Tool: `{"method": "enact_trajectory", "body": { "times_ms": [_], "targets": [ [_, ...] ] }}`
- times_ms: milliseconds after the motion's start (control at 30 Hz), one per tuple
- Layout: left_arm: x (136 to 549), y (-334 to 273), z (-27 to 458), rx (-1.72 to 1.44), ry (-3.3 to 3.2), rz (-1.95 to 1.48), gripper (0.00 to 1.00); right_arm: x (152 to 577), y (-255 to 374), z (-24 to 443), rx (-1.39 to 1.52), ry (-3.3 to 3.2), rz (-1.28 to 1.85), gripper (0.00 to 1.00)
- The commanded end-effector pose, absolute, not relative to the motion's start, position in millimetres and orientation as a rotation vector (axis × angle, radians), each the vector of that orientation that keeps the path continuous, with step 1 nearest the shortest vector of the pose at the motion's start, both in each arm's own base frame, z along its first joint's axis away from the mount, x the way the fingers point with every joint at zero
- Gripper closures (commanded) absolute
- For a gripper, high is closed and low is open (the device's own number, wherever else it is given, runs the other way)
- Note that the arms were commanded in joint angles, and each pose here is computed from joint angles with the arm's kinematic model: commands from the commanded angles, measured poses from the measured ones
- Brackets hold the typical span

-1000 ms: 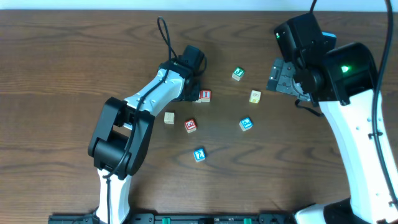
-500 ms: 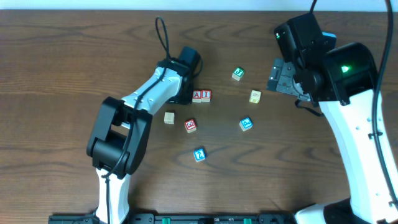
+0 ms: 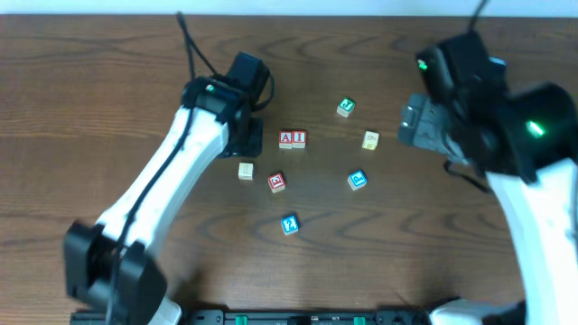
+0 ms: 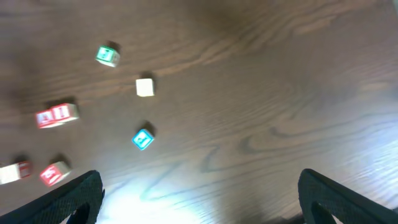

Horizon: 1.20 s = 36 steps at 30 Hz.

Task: Spell out Ai2
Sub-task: 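Retract the left arm and swing the right gripper toward the blue 2 block, then lower the right gripper over the blue 2 block and close on it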

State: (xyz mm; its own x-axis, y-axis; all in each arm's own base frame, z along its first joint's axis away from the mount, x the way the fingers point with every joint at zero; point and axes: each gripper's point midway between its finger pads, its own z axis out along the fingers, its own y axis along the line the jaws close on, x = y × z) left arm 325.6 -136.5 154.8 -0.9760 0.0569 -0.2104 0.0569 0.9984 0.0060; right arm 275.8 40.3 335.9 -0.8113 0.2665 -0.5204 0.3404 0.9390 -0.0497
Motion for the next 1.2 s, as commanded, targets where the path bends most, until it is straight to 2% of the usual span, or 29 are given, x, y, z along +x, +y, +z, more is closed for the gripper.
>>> {"method": "enact_trajectory", "body": {
  "times_ms": [0,200,367,400,467,500,567,700,867,1167],
  "targets": [
    [311,-139,183,0.063,2.882,-0.031,0.56,256,35,356,0.370,2.522,-0.126,0.01],
    [277,-118,239,-0.110,2.745,-0.037,0.52,238,57,361,0.049,2.571,0.013,0.01],
    [242,-92,291,-0.178,2.575,-0.121,0.42,219,110,350,-0.648,2.569,0.239,0.01],
    [232,-84,304,-0.191,2.521,-0.140,0.34,217,114,347,-0.698,2.562,0.249,0.01],
    [213,-70,327,-0.205,2.426,-0.189,0.08,220,121,344,-0.696,2.562,0.274,0.01],
    [207,-66,332,-0.208,2.401,-0.206,0.04,220,125,343,-0.676,2.567,0.307,0.01],
    [192,-58,341,-0.212,2.359,-0.235,0.04,224,129,337,-0.517,2.619,0.350,0.01],
    [168,-41,349,-0.222,2.311,-0.237,0.05,227,110,309,-0.307,2.708,0.083,0.01],
    [150,-24,346,-0.239,2.307,-0.192,0.05,197,147,262,-0.583,2.758,0.041,0.05],
    [143,-20,340,-0.235,2.336,-0.170,0.05,163,190,170,-0.635,2.813,0.079,0.01]
  ]
}}
